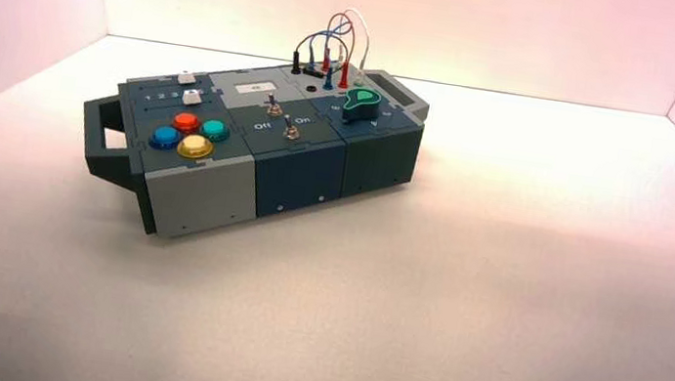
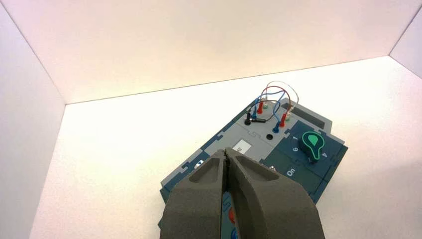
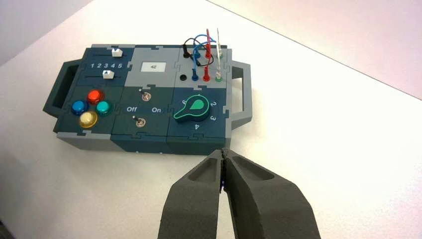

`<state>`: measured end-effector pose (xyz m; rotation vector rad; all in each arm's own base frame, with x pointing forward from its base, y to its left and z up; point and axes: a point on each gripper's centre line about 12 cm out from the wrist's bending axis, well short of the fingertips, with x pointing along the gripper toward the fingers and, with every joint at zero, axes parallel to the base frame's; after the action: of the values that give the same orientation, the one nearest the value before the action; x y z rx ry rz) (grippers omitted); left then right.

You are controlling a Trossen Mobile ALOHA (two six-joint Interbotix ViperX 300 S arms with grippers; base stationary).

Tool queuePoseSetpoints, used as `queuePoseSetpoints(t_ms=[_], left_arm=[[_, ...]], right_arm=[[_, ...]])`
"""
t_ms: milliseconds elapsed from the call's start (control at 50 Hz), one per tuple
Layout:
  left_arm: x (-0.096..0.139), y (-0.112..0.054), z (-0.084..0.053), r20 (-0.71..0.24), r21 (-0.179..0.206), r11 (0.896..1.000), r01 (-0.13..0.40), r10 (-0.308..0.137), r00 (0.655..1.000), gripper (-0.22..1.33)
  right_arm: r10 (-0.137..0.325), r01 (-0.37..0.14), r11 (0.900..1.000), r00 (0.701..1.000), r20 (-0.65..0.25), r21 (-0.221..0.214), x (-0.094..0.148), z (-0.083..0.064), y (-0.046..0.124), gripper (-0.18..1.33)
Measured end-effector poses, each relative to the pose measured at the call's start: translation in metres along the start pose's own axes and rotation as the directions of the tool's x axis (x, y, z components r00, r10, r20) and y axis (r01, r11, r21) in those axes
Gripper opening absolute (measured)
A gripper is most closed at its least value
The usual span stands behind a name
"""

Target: Turn the knob to position 6.

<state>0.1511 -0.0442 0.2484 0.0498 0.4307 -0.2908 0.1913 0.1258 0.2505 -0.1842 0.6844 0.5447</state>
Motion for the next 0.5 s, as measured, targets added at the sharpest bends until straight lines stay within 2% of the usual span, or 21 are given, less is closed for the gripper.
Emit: queuePoseSetpoints(t_ms=[500], left_arm=[[-0.0001, 0.0001, 0.0003, 0.006, 0.000, 1.000, -0.001, 0.001, 1.000, -0.16]], right_arm=[[0.003, -0.003, 1.0000, 1.000, -0.008, 0.007, 0.0013, -0.0012, 0.0003, -0.14]])
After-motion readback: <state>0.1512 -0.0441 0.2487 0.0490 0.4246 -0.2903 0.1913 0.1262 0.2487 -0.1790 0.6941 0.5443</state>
